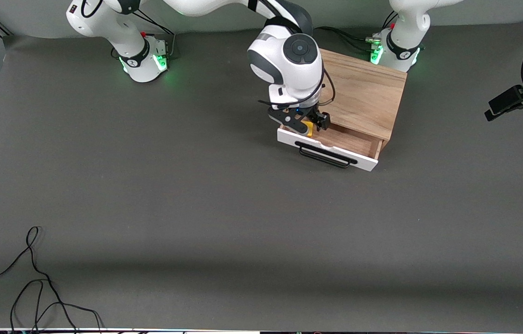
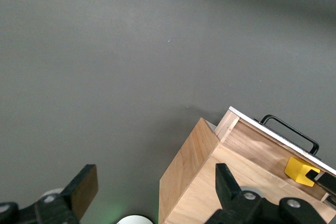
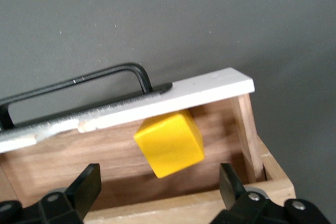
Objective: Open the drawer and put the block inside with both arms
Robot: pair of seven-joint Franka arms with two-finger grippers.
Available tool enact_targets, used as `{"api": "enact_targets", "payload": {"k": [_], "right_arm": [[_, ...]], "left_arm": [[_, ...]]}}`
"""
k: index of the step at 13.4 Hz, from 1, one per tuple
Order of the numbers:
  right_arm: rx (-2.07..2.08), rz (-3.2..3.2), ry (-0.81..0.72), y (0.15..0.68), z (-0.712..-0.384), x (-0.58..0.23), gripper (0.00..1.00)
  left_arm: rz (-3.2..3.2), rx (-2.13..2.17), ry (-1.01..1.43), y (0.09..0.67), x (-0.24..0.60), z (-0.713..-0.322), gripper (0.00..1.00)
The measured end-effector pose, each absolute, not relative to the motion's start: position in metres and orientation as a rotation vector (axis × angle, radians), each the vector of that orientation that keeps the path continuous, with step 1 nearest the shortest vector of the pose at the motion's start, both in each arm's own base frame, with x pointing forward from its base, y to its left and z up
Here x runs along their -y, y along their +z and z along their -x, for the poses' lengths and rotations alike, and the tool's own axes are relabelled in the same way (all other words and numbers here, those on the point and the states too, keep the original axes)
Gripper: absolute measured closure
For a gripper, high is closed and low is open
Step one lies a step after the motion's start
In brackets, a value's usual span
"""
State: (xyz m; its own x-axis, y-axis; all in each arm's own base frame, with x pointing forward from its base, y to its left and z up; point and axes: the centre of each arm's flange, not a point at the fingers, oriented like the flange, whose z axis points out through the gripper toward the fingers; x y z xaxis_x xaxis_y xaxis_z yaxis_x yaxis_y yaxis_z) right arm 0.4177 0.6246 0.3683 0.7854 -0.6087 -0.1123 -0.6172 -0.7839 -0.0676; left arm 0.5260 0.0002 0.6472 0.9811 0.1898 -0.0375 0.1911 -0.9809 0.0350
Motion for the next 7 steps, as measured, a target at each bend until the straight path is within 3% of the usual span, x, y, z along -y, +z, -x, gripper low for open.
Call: {"api": "enact_targets", "payload": {"k": [4, 7], "right_arm": [[-1.055, 2.878, 0.137, 0.399, -0.440, -0.598, 0.00], [-1.085, 2.860, 0.143, 0.469, -0.484, -0.538, 0.00]], "left_arm": [[-3.087, -0.297, -0.053, 0.647, 0.000, -0.526, 0.00], [-3.086, -0.296, -0.053, 0.647, 0.000, -0.526, 0.00]]}}
